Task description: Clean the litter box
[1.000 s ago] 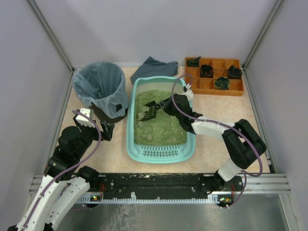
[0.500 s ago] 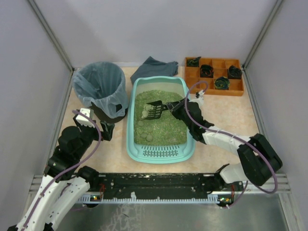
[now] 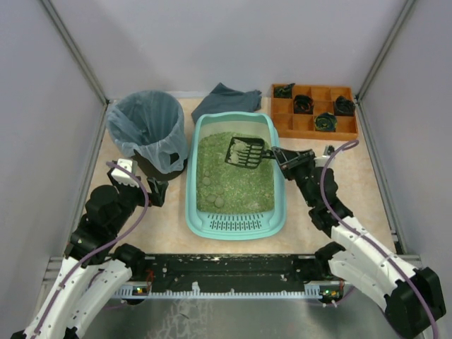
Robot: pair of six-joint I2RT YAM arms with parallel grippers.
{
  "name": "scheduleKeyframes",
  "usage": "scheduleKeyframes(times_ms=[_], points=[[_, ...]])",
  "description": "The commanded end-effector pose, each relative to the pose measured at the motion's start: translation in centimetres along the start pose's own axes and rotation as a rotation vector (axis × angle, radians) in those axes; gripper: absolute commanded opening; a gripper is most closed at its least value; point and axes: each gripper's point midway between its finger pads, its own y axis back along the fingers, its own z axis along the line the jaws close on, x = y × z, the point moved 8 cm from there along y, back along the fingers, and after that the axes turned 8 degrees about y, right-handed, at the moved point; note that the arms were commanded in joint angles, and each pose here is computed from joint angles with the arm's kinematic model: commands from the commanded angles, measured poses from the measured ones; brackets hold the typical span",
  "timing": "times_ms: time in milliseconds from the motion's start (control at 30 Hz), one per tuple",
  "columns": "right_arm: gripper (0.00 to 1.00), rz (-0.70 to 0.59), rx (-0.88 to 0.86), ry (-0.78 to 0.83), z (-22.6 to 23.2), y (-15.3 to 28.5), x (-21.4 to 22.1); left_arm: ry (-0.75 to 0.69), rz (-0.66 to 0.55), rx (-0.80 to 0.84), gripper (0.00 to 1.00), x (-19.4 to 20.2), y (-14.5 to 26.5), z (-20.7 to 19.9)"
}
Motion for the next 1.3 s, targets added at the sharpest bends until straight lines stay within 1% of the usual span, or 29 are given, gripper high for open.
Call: scheduleKeyframes(times_ms=[0, 33, 100, 167, 200, 233, 300, 333, 367, 467, 533, 667, 700, 767, 833, 867, 967, 1033, 1100, 1167, 1200, 1267], points=[[0.0, 0.089, -0.07, -0.06, 1.4, 0.6, 0.4, 0.001, -0.026, -0.007, 1.0, -0.4, -0.1, 0.1], [0.0, 0.107, -0.068, -0.055, 1.6, 0.5, 0.5, 0.0, -0.027, -0.009, 1.0, -0.4, 0.0, 0.1], [0.0, 0.061, -0.027, -0.054, 0.8, 0.6, 0.0, 0.0, -0.023, -0.009, 1.0, -0.4, -0.1, 0.1], [0.0, 0.002, 0.016, -0.109, -0.7, 0.8, -0.7, 0.002, -0.026, -0.012, 1.0, -0.4, 0.0, 0.1], [0.0, -0.002, 0.002, -0.145, -1.1, 0.7, -0.8, 0.002, -0.028, -0.013, 1.0, -0.4, 0.0, 0.1], [0.0, 0.016, -0.034, -0.166, -0.9, 0.6, -0.6, 0.003, -0.03, -0.012, 1.0, -0.4, 0.0, 0.1], [0.0, 0.12, -0.131, -0.147, 0.8, -0.2, 0.2, 0.003, -0.031, -0.013, 1.0, -0.4, 0.0, 0.1], [0.0, 0.168, -0.148, -0.138, 1.3, -0.5, 0.7, 0.003, -0.029, -0.012, 1.0, -0.5, 0.0, 0.1], [0.0, 0.178, -0.158, -0.137, 1.4, -0.7, 0.9, 0.001, -0.024, -0.01, 1.0, -0.4, -0.1, 0.1], [0.0, 0.085, -0.076, -0.158, -0.8, -0.7, -0.5, -0.002, -0.008, -0.008, 1.0, -0.3, -0.3, 0.0], [0.0, 0.055, -0.082, -0.187, -1.2, -0.4, -0.9, 0.001, -0.018, -0.012, 1.0, -0.4, -0.1, 0.1], [0.0, 0.159, -0.151, -0.126, 1.4, -0.6, 0.5, 0.003, -0.026, -0.014, 1.0, -0.4, -0.1, 0.1], [0.0, 0.163, -0.143, -0.116, 1.4, -0.6, 0.5, 0.001, -0.02, -0.011, 1.0, -0.4, -0.2, 0.1], [0.0, 0.111, -0.102, -0.121, 0.2, -0.4, -0.8, -0.002, -0.009, -0.007, 1.0, -0.3, -0.3, 0.0], [0.0, 0.068, -0.082, -0.176, -1.5, -0.2, -1.6, -0.001, -0.014, -0.01, 1.0, -0.3, -0.2, 0.1], [0.0, 0.074, -0.105, -0.189, -1.2, -0.2, -1.6, 0.0, -0.019, -0.011, 1.0, -0.4, -0.1, 0.1], [0.0, 0.164, -0.159, -0.119, 1.6, -0.4, 0.1, 0.001, -0.019, -0.015, 1.0, -0.4, -0.2, 0.1], [0.0, 0.159, -0.127, -0.083, 1.5, -0.6, 0.1, -0.001, -0.011, -0.01, 1.0, -0.3, -0.3, 0.0], [0.0, 0.097, -0.075, -0.123, -0.4, -0.7, -0.9, -0.002, -0.003, -0.011, 1.0, -0.3, -0.4, 0.0], [0.0, 0.078, -0.088, -0.175, -1.3, -0.6, -1.5, 0.0, -0.012, -0.018, 1.0, -0.3, -0.3, 0.1], [0.0, 0.097, -0.118, -0.172, -0.7, -0.6, -1.3, 0.004, -0.023, -0.02, 1.0, -0.4, -0.1, 0.1], [0.0, 0.148, -0.128, -0.113, 0.8, -0.8, -0.2, 0.005, -0.026, -0.023, 1.0, -0.4, -0.1, 0.2]])
